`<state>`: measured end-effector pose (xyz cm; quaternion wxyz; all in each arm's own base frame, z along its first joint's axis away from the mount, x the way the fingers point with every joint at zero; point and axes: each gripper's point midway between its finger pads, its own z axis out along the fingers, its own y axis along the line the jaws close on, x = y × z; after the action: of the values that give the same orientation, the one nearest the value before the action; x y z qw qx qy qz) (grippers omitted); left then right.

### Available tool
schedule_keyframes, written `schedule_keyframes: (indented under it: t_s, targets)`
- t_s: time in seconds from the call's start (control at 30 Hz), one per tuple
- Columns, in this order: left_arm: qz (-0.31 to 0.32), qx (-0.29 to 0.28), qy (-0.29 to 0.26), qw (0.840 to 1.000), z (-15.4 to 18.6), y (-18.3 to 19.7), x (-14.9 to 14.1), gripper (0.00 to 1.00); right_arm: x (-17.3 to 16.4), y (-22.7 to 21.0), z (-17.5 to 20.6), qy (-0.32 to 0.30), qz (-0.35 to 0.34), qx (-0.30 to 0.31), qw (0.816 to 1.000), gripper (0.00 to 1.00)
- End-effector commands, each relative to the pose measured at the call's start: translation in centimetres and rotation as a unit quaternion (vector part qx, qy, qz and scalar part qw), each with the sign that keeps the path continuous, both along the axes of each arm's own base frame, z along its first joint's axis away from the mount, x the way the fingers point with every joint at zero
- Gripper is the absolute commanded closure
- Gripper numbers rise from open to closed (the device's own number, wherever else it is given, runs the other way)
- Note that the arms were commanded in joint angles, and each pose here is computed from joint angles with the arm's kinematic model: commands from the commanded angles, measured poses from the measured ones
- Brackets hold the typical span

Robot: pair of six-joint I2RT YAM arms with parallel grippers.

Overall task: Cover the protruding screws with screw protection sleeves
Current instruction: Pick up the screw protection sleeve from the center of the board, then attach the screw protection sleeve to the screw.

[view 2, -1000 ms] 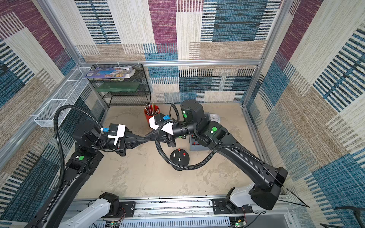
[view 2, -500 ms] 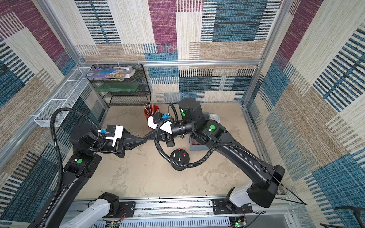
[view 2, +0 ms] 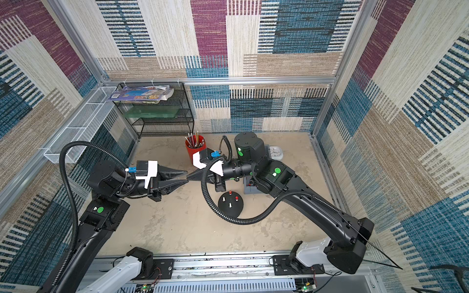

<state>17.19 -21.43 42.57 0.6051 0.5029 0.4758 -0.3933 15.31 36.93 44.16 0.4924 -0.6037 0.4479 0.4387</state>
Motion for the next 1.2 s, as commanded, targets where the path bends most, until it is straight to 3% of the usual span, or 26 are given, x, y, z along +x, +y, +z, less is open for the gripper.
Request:
schedule_keyframes:
  t_s: [0.0,0.27,0.63,0.87,1.17]
  targets:
    - [0.025,0.013,-0.01,1.0,-0.7,0.2,0.7,0.73,0.5,-0.6,1.1,0.005,-0.021,0.021,1.0,1.0]
    - [0.073,0.03,-0.033,0.996,-1.6,1.0,1.5,0.73,3.4,-3.8,-1.8,0.098,-0.113,0.021,0.988,1.0]
    - [0.099,0.027,-0.028,0.994,-1.7,1.2,2.8,0.73,3.6,-7.1,-11.3,0.218,-0.206,-0.011,0.954,1.0]
    - [0.107,0.025,-0.02,0.994,-1.8,1.2,3.3,0.73,4.3,-8.5,-17.8,0.231,-0.255,-0.027,0.938,1.0]
    - [0.106,0.026,-0.018,0.994,-1.9,1.1,3.5,0.73,5.8,-9.3,-21.3,0.237,-0.274,-0.036,0.932,1.0]
